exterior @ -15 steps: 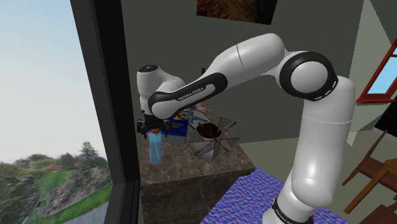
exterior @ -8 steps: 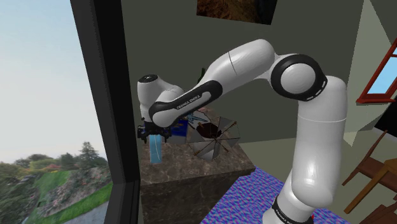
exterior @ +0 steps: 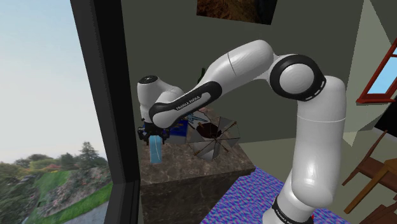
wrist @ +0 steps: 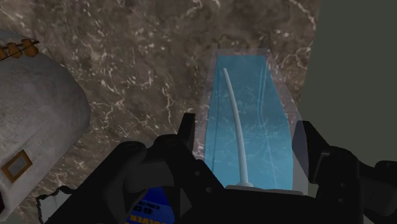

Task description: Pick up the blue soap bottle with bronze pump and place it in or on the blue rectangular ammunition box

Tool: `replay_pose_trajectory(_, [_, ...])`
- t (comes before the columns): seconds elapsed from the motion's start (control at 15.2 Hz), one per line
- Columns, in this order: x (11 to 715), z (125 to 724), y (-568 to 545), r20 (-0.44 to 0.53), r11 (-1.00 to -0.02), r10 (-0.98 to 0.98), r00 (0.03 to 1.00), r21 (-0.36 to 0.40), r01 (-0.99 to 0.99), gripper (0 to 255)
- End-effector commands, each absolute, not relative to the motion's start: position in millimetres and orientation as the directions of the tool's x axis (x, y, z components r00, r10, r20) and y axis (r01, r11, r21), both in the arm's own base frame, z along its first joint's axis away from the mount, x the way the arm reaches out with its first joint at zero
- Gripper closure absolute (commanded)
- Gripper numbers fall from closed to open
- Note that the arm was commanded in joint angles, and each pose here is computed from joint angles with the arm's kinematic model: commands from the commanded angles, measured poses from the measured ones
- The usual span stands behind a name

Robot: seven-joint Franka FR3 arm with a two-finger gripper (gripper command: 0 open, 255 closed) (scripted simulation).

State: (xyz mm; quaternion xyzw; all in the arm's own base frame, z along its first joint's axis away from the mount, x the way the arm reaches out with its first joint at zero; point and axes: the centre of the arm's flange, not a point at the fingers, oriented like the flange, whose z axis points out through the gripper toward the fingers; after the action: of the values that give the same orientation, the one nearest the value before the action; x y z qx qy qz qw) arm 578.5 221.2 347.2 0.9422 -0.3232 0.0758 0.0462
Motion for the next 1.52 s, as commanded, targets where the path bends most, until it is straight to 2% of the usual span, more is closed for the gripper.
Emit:
replay_pose_trajectory(0.0, [578, 347, 221, 0.172, -0.787, -0.602, 0.78, 0.038, -0.616, 255])
replay_pose_trajectory(0.53, [578, 347, 221, 0.173, -0.787, -0.602, 0.78, 0.038, -0.616, 255])
replay_pose_trajectory(1.45, [578, 421, 221, 0.173, -0.787, -0.602, 0.78, 0.038, -0.616, 255])
